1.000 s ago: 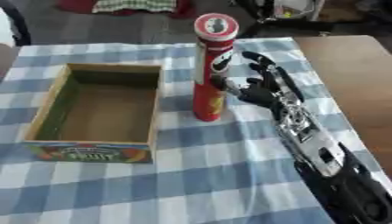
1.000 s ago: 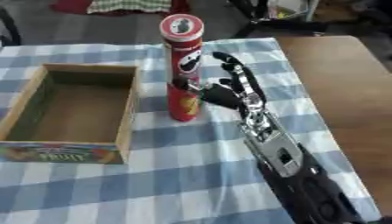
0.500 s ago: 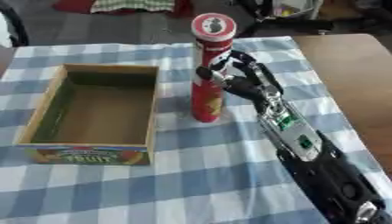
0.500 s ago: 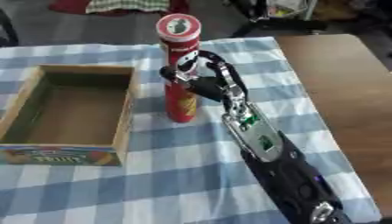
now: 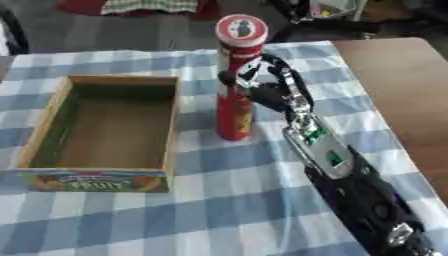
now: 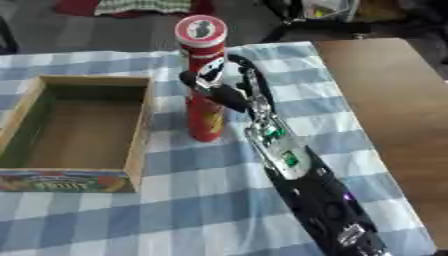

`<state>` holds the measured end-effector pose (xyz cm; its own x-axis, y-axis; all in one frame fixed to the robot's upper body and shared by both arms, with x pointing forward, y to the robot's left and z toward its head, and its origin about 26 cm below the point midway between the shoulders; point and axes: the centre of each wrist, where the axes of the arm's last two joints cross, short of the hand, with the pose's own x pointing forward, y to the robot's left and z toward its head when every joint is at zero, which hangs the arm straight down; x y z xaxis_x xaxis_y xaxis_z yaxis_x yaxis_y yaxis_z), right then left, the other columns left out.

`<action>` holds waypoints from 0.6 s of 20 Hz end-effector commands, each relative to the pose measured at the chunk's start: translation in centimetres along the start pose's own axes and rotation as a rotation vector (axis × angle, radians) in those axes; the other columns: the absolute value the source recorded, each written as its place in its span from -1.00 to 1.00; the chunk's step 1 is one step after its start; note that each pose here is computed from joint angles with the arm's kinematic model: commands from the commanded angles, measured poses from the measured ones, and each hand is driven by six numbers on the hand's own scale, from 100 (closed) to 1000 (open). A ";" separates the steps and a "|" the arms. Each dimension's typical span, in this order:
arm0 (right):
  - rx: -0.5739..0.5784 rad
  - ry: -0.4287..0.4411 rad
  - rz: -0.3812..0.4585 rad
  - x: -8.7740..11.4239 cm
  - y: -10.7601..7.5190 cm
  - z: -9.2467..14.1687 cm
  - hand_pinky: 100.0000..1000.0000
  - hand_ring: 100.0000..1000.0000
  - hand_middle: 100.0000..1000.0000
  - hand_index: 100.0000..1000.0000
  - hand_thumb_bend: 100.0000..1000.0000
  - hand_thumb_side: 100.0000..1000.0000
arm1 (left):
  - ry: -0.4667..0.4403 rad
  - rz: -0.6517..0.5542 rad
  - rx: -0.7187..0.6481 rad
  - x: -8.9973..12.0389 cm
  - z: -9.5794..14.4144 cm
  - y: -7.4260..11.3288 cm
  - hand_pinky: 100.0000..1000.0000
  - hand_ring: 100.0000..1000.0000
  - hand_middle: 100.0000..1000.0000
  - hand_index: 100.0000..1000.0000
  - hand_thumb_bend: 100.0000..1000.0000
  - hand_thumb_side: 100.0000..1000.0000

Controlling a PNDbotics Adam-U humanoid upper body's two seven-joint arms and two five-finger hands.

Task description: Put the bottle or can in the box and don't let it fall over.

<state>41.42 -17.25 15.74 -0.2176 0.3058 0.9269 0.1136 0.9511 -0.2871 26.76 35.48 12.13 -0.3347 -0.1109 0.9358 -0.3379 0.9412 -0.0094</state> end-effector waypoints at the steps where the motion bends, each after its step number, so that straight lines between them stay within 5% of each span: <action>1: -0.013 -0.021 -0.031 0.8 0.1 -0.6 0.71 1.00 0.90 0.72 1.00 -0.09 | -0.025 0.004 -0.014 0.7 -0.4 -0.1 1.00 0.77 0.71 0.54 -0.31 0.10; 12: -0.015 -0.010 -0.081 0.9 0.7 -1.0 0.74 1.00 0.89 0.71 1.00 -0.16 | -0.031 0.011 -0.021 0.8 -0.5 -0.4 1.00 0.77 0.71 0.54 -0.32 0.11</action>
<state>42.11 -16.23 15.67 -0.2135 0.2279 0.9500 0.0942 0.9727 -0.2122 27.01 35.12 12.23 -0.3427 -0.0979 0.9343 -0.3241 0.9458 -0.0198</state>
